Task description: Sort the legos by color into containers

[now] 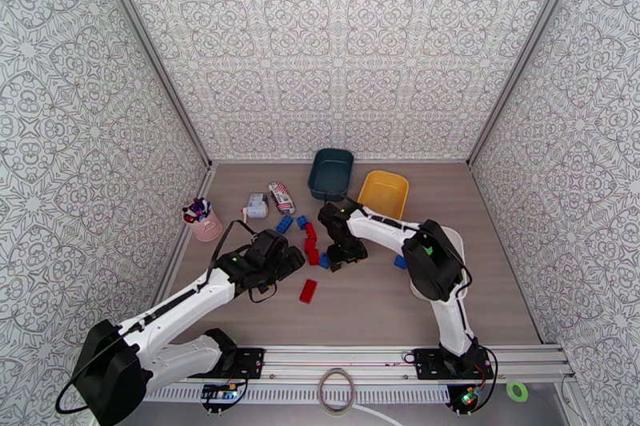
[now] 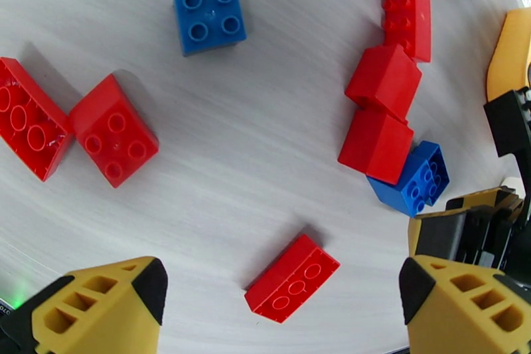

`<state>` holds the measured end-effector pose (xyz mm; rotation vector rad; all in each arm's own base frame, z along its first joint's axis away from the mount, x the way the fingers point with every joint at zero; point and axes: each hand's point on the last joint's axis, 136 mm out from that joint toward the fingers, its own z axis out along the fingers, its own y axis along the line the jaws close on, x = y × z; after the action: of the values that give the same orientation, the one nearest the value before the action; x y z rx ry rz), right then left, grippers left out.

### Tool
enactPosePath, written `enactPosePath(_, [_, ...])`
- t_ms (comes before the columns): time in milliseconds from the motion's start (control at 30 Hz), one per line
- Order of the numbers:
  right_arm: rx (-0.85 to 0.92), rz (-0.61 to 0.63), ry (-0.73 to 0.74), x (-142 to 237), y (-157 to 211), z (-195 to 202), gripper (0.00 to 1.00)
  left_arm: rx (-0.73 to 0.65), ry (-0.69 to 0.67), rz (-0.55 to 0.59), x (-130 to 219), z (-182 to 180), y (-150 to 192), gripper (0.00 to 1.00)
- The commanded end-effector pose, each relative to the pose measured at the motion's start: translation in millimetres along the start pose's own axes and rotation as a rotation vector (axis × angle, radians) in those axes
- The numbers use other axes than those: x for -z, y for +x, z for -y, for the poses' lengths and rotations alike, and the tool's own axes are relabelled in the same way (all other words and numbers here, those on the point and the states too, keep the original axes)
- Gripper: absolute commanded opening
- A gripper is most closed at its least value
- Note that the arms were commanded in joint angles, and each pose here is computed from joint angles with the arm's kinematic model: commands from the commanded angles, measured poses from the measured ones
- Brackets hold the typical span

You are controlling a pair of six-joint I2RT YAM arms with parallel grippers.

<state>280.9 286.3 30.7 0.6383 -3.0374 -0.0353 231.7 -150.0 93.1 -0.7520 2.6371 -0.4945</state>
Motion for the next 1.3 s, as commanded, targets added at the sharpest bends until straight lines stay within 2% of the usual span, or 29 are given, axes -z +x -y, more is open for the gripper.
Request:
enactPosePath(0, [0.024, 0.025, 0.025, 3, -16, -1, 0.70, 0.002, 0.007, 0.011, 4, 9, -9, 0.98])
enactPosePath(167, [0.021, 0.032, 0.029, 3, -32, -2, 0.67, 0.002, 0.006, 0.006, 3, 12, -12, 0.98])
enactPosePath(400, [-0.004, 0.021, 0.016, 1, -45, 2, 0.57, 0.002, 0.009, 0.000, 2, 15, -18, 0.98])
enactPosePath(667, [-0.014, 0.008, 0.002, -1, -38, 1, 0.47, -0.014, 0.014, -0.016, -3, 21, -19, 0.98])
enactPosePath(933, [-0.029, 0.004, -0.007, -4, -31, 2, 0.42, -0.028, 0.036, -0.030, -8, 35, -19, 0.98])
enactPosePath(1133, [-0.081, 0.073, -0.040, 26, -38, 9, 0.38, -0.037, 0.072, -0.032, -9, 53, -23, 0.98])
enactPosePath(1267, [-0.151, 0.131, -0.084, 56, -46, 25, 0.36, -0.066, 0.121, -0.050, -13, 78, -29, 0.98])
